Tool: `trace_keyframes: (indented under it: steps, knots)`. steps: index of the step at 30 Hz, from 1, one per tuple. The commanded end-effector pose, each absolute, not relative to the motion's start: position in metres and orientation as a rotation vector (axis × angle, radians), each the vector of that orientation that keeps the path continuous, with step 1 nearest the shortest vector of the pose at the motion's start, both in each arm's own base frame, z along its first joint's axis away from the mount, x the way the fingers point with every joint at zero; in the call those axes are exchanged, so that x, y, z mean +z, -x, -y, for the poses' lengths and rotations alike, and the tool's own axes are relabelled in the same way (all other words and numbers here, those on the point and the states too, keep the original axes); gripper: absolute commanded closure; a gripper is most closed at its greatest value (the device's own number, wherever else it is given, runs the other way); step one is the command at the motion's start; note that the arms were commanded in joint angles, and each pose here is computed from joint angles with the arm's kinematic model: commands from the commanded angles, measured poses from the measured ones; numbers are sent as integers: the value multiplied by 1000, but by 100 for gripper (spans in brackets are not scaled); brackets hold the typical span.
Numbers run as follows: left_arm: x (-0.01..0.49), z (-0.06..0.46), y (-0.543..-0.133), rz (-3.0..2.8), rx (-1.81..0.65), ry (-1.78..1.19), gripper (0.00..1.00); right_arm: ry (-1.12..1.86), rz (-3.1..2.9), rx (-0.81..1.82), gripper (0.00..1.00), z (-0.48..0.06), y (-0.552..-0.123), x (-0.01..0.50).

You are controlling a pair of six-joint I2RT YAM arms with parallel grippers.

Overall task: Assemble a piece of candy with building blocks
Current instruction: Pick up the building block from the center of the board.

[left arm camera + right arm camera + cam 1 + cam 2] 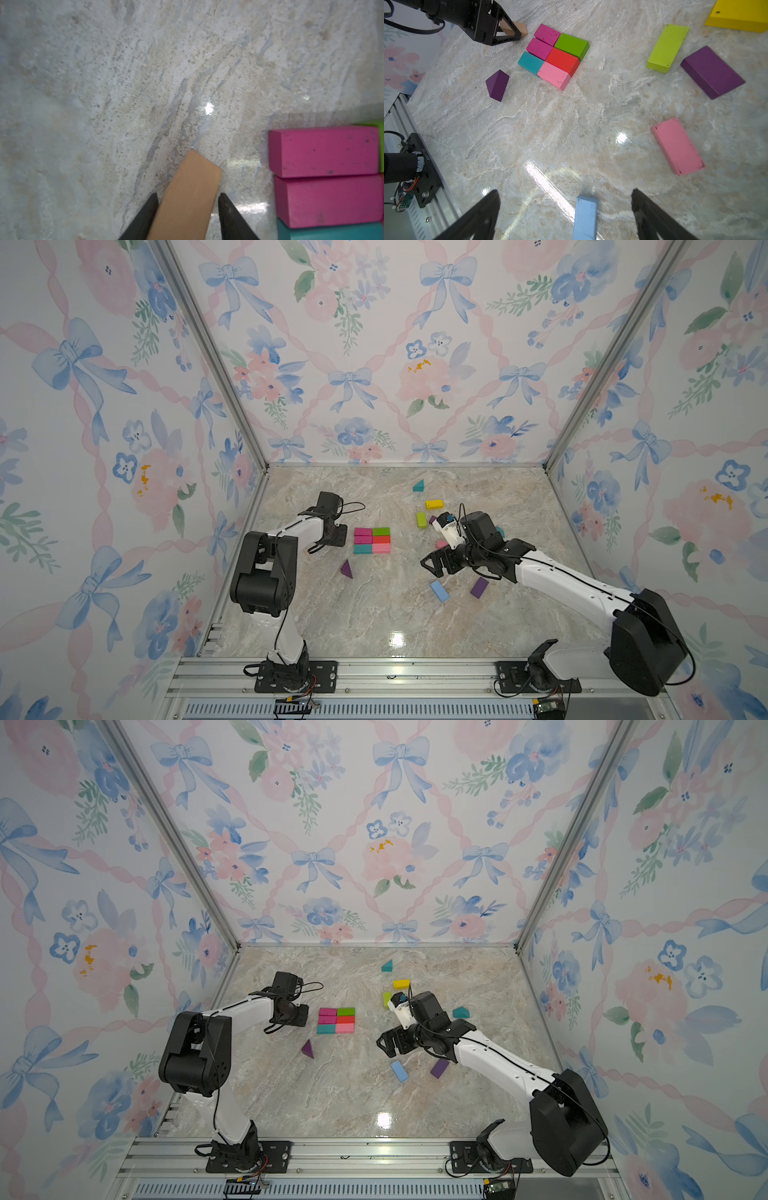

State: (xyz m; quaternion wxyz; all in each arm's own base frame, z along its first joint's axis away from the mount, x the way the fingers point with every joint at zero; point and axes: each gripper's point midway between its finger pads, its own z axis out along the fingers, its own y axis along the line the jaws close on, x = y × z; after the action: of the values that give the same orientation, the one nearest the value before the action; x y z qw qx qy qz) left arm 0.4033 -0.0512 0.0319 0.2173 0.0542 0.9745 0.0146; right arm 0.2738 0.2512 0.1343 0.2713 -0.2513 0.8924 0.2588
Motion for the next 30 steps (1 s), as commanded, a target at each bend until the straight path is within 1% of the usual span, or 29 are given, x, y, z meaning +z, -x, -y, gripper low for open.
trace_keyframes:
  steps: [1,7,13,17,20,22,25,28,30]
  knots:
    - [41,48,-399,-2690,33,-125,55,683,-2392,703,1,-250,-273,137]
    - [41,48,-400,-2689,27,-126,58,683,-2394,701,1,-248,-272,136]
    - [40,50,-399,-2692,2,-123,72,679,-2395,699,1,-248,-273,136]
    - [43,48,-400,-2686,-4,-110,74,681,-2394,702,1,-249,-274,138]
    - [50,50,-401,-2669,-31,-97,80,681,-2389,699,1,-248,-274,140]
    - [59,53,-402,-2647,-57,-86,81,682,-2391,699,1,-248,-274,140]
    - [82,62,-402,-2594,-147,-65,82,675,-2394,702,1,-248,-274,141]
    - [114,91,-395,-2522,-373,-69,81,659,-2390,722,1,-251,-275,148]
    - [126,111,-386,-2494,-471,-103,81,656,-2379,725,1,-251,-276,154]
